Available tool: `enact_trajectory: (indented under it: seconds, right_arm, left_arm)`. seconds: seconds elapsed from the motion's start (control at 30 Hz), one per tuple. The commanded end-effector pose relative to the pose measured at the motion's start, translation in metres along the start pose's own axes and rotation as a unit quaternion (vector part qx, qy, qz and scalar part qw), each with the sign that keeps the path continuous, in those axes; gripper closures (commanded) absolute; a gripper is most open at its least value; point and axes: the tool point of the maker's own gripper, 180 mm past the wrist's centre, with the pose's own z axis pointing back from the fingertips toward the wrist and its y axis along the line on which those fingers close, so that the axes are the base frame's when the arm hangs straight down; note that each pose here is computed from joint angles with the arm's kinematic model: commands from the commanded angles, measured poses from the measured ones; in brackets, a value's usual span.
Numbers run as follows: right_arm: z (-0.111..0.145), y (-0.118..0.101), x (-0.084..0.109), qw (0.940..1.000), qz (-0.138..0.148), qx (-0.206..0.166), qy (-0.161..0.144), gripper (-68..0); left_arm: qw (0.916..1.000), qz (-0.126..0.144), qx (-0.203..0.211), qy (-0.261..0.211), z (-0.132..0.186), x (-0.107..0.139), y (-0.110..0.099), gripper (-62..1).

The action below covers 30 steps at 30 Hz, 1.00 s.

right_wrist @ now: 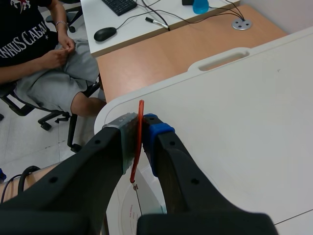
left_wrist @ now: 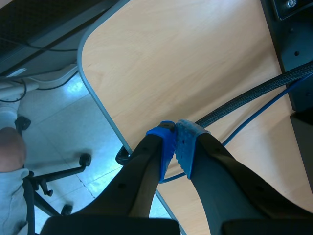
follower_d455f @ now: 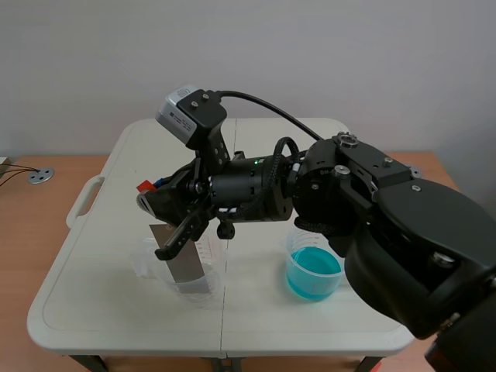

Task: Hold the metal plate by the orange handle, dip it into the blue solution, take it out and point at it, then put the plate back in the beaker on the left.
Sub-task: 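Put the plate into the left beaker, then return to the home posture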

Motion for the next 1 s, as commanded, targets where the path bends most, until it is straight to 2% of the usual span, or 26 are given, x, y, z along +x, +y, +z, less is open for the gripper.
enact_trajectory:
  seconds: [0.0, 0.27, 0.33, 0.43, 0.5, 0.57, 0.67, 0.7, 0.8, 0.97]
  right_arm:
    - [-0.001, 0.000, 0.018, 0.9996, 0.009, 0.006, -0.026, -4.2]
    - [-0.001, -0.001, 0.018, 0.9996, 0.010, 0.005, -0.025, -11.9]
    - [0.000, -0.001, 0.018, 0.9996, 0.010, 0.005, -0.025, -14.4]
    - [0.000, -0.002, 0.018, 0.9997, 0.011, 0.004, -0.024, -20.9]
    - [0.000, -0.002, 0.017, 0.9997, 0.011, 0.004, -0.023, -26.0]
    - [0.000, -0.002, 0.017, 0.9997, 0.011, 0.003, -0.023, -30.8]
    - [0.001, -0.003, 0.017, 0.9996, 0.012, 0.002, -0.024, -36.3]
    - [0.001, -0.003, 0.017, 0.9996, 0.011, 0.001, -0.024, -38.2]
    - [0.001, -0.008, 0.018, 0.9995, 0.007, -0.010, -0.027, -47.1]
    - [0.002, -0.023, 0.017, 0.9983, -0.003, -0.053, -0.024, -64.3]
  left_arm:
    - [1.0000, 0.000, 0.000, -0.003, 0.002, 0.001, 0.001, -2.1]
    - [0.9999, -0.008, 0.000, 0.010, 0.002, -0.004, 0.001, -2.3]
    - [0.9999, -0.008, 0.000, 0.010, 0.002, -0.004, 0.001, -5.5]
    - [0.9999, -0.008, 0.000, 0.010, 0.002, -0.004, 0.001, -14.4]
    - [0.9999, -0.007, 0.000, 0.010, 0.002, -0.004, 0.001, -23.4]
    - [0.9999, -0.008, 0.000, 0.010, 0.002, -0.004, 0.001, -35.6]
    - [0.9997, -0.020, -0.002, 0.014, 0.002, -0.005, 0.001, -60.4]
    - [0.9997, -0.020, 0.001, 0.014, 0.002, -0.005, 0.002, -62.3]
    - [0.9998, -0.018, 0.003, 0.013, 0.002, -0.005, 0.002, -62.3]
    - [0.9998, -0.018, 0.003, 0.012, 0.002, -0.005, 0.002, -62.3]
